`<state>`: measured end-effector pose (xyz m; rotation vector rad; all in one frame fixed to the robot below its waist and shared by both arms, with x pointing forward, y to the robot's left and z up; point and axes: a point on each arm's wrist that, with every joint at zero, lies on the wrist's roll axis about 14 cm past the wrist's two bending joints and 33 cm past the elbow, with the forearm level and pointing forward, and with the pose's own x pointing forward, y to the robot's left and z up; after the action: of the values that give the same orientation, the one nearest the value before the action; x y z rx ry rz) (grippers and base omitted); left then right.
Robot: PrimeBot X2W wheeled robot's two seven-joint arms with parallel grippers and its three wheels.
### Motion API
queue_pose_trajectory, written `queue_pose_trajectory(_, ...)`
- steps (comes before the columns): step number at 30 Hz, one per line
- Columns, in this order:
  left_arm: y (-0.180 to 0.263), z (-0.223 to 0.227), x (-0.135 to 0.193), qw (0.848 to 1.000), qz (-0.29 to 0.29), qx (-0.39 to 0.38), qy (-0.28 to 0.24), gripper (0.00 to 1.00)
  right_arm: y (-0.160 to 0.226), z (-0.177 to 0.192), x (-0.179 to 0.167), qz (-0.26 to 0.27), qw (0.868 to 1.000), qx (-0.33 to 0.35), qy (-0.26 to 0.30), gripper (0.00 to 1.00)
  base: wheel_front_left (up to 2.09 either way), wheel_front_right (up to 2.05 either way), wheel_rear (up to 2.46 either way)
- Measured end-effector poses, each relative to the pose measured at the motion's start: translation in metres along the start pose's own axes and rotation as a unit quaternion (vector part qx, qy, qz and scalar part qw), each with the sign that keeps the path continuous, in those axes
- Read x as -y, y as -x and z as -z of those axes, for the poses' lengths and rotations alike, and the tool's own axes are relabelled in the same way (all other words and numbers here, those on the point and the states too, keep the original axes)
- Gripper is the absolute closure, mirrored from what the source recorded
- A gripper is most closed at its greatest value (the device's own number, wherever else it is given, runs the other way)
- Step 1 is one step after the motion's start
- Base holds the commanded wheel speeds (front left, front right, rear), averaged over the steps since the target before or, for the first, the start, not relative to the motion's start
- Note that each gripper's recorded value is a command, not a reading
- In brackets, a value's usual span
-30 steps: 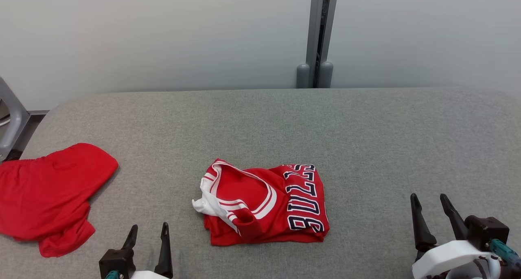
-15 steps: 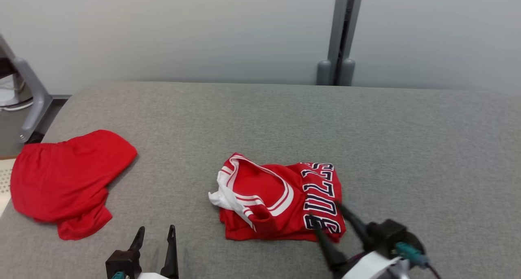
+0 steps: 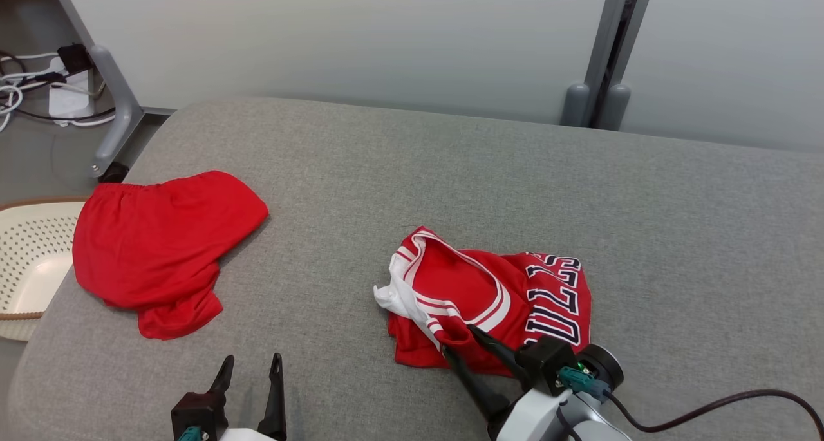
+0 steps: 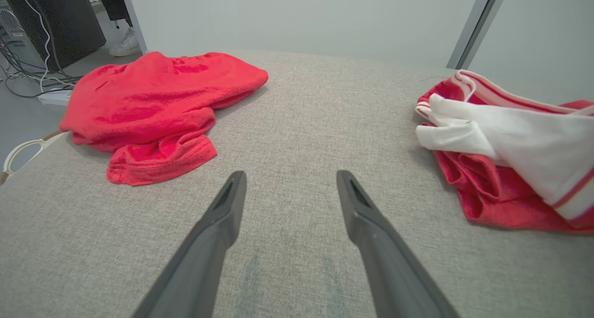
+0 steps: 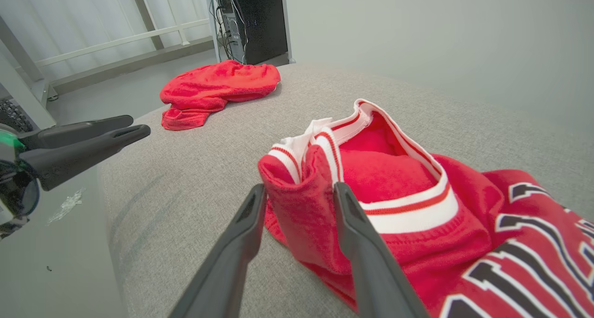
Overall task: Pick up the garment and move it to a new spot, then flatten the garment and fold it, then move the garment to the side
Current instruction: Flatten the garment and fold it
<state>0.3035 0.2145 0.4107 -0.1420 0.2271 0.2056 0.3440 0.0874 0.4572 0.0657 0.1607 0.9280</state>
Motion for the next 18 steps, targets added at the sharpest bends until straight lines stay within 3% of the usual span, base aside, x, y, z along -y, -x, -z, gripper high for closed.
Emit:
queue_pose_trajectory(1, 0.0, 0.001, -0.001, 1.0, -0.002, -0.001, 0.0, 0.0, -0.002, 0.0, -0.001, -0.004, 1.0, -0.002, 0.003, 1.0, 0.0, 0.0, 0.0)
queue_pose_trajectory(12, -0.002, 0.001, -0.002, 1.0, -0.004, -0.004, -0.001, 0.0, -0.014, 0.015, -0.042, -0.09, 0.995, -0.035, 0.021, 1.0, 0.0, 0.0, 0.0)
queue_pose_trajectory(13, -0.003, 0.001, -0.001, 1.0, -0.002, -0.004, -0.002, 0.0, -0.014, 0.018, -0.046, -0.098, 0.994, -0.041, 0.021, 0.79, 0.0, 0.0, 0.0)
queue_pose_trajectory(14, -0.003, 0.0, -0.001, 1.0, -0.001, -0.004, -0.002, 0.0, -0.014, 0.022, -0.051, -0.107, 0.993, -0.05, 0.019, 0.26, 0.0, 0.0, 0.0)
queue_pose_trajectory(15, -0.004, 0.0, 0.0, 1.0, -0.001, -0.003, -0.002, 0.0, -0.013, 0.028, -0.057, -0.117, 0.991, -0.065, 0.015, 0.0, 0.0, 0.0, 0.0)
queue_pose_trajectory(18, -0.004, 0.0, 0.0, 1.0, -0.001, -0.004, -0.004, 0.0, -0.01, 0.04, -0.073, -0.143, 0.985, -0.092, 0.007, 0.0, 0.0, 0.0, 0.0)
